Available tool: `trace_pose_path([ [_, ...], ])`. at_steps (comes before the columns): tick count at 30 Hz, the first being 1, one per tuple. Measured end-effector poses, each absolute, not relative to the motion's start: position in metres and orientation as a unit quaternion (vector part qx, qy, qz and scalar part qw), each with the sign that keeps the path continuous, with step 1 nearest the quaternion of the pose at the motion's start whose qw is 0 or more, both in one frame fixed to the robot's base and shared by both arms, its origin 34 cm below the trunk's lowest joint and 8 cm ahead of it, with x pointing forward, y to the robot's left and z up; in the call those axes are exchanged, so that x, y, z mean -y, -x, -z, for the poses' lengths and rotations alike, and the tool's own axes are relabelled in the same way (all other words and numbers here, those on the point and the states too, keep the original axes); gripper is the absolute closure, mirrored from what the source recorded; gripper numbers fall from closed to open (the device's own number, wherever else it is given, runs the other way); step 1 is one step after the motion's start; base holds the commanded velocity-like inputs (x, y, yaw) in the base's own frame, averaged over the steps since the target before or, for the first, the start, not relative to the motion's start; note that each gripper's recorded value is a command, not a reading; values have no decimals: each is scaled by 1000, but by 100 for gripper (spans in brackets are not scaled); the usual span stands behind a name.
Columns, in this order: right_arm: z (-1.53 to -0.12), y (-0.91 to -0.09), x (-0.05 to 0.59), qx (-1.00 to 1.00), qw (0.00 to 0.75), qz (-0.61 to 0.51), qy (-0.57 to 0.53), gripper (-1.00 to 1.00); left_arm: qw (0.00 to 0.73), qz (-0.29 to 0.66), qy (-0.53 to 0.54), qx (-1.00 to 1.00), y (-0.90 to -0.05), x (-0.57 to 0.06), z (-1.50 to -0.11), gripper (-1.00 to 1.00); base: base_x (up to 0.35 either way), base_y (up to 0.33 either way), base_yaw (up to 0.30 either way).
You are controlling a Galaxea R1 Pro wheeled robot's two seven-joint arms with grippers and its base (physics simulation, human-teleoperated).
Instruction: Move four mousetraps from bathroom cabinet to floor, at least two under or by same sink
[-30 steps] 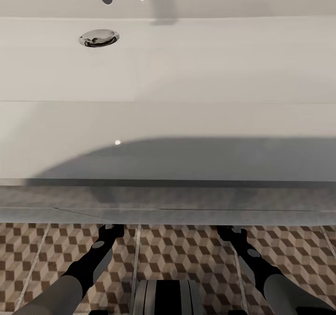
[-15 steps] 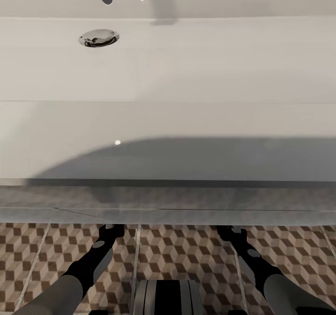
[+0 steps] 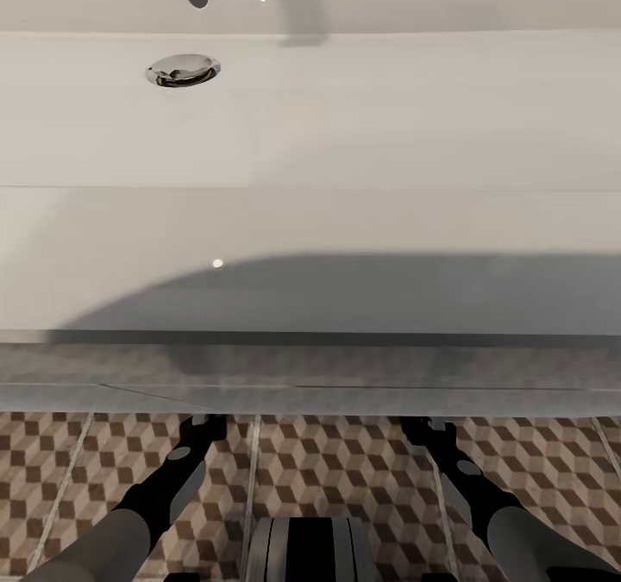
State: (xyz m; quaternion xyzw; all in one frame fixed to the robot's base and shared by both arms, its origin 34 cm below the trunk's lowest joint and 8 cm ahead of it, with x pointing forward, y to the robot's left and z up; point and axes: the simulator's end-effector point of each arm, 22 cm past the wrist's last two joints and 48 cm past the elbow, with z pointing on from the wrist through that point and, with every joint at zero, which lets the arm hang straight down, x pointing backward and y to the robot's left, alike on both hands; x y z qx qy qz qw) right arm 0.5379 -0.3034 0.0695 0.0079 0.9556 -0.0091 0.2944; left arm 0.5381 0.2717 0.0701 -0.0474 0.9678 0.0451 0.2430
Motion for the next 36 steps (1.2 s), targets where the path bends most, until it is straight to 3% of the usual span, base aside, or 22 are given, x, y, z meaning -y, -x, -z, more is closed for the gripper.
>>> trace_pose_path([
  [36, -69, -538, 303, -956, 294, 9, -8, 100, 247, -64, 55, -965, -542, -273, -73, 100, 0, 0, 0],
])
